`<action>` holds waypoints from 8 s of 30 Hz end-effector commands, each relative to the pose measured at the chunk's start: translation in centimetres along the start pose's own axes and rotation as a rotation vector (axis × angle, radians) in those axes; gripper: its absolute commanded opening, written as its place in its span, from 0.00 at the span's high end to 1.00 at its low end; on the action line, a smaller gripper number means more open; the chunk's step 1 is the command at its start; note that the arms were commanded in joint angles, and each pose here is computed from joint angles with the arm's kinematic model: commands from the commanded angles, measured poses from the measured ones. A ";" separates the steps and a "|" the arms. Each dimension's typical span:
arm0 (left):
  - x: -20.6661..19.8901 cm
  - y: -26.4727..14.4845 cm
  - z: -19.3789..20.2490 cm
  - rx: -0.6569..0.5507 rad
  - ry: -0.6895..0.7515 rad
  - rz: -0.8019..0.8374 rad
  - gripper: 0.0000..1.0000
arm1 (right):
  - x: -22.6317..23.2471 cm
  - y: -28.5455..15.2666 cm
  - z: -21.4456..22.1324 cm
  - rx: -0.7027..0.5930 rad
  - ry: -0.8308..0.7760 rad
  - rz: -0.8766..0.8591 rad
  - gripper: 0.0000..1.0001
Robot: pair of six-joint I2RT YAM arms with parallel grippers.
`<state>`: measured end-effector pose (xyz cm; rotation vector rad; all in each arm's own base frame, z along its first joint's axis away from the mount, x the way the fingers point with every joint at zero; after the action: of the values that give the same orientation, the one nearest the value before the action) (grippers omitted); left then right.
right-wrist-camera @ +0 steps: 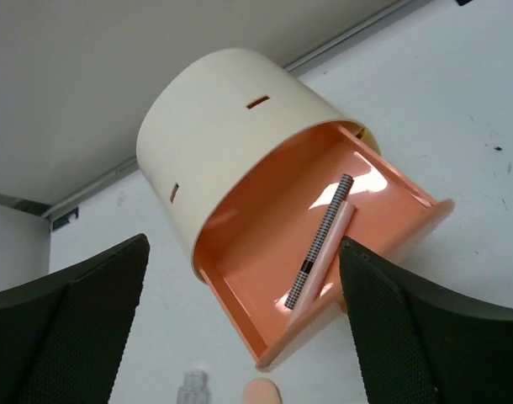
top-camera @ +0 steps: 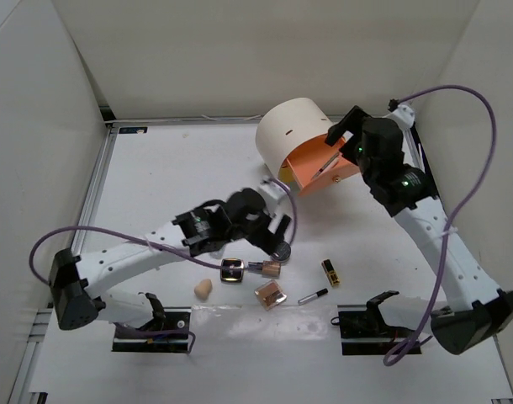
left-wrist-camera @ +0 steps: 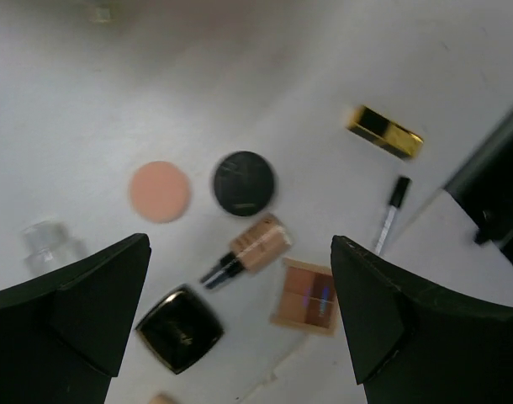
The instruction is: Organize the makeup
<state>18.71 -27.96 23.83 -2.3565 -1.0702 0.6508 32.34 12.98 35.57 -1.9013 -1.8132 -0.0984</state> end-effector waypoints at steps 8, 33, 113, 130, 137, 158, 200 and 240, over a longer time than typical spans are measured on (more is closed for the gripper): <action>-12.9 3.8 9.7 0.197 0.388 0.331 0.01 | -9.7 -5.2 2.0 0.068 -0.029 0.271 0.01; -13.6 13.9 17.6 0.313 0.445 0.231 0.66 | -13.6 -9.4 4.1 0.092 0.020 0.353 0.01; 6.8 -6.9 -2.0 -0.246 -0.332 -0.333 0.02 | -13.9 -7.1 32.3 0.894 -0.533 0.037 0.29; 7.5 -7.5 -1.2 -0.236 -0.335 -0.376 0.02 | -8.1 -7.8 27.1 0.726 -0.541 -0.109 0.96; 7.7 -7.5 -2.5 -0.291 -0.327 -0.388 0.02 | 0.6 -8.3 16.4 0.431 -0.482 -0.336 0.93; 9.9 -5.0 -7.3 -0.374 -0.286 -0.429 0.02 | 0.4 6.2 2.6 0.056 -0.147 0.091 0.84; 16.4 16.2 -25.1 -0.386 0.019 0.792 0.02 | -8.4 -2.4 10.3 0.441 -0.617 -0.167 0.40; 17.3 20.2 -22.1 -0.325 -0.029 0.700 0.02 | -5.1 9.5 12.3 0.374 -0.593 -0.416 0.27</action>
<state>53.67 -30.92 24.10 -3.0421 -0.3074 0.7957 37.57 13.28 19.95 -1.3966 -2.3008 0.6273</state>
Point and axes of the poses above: each gripper's point midway between its finger pads, its own y axis out along the fingers, its own x axis along the line the jaws close on, z = x × y, the point moved 4 cm from there along -y, back along the fingers, and after that the axes turned 8 degrees about -y, right-handed, at the moved point
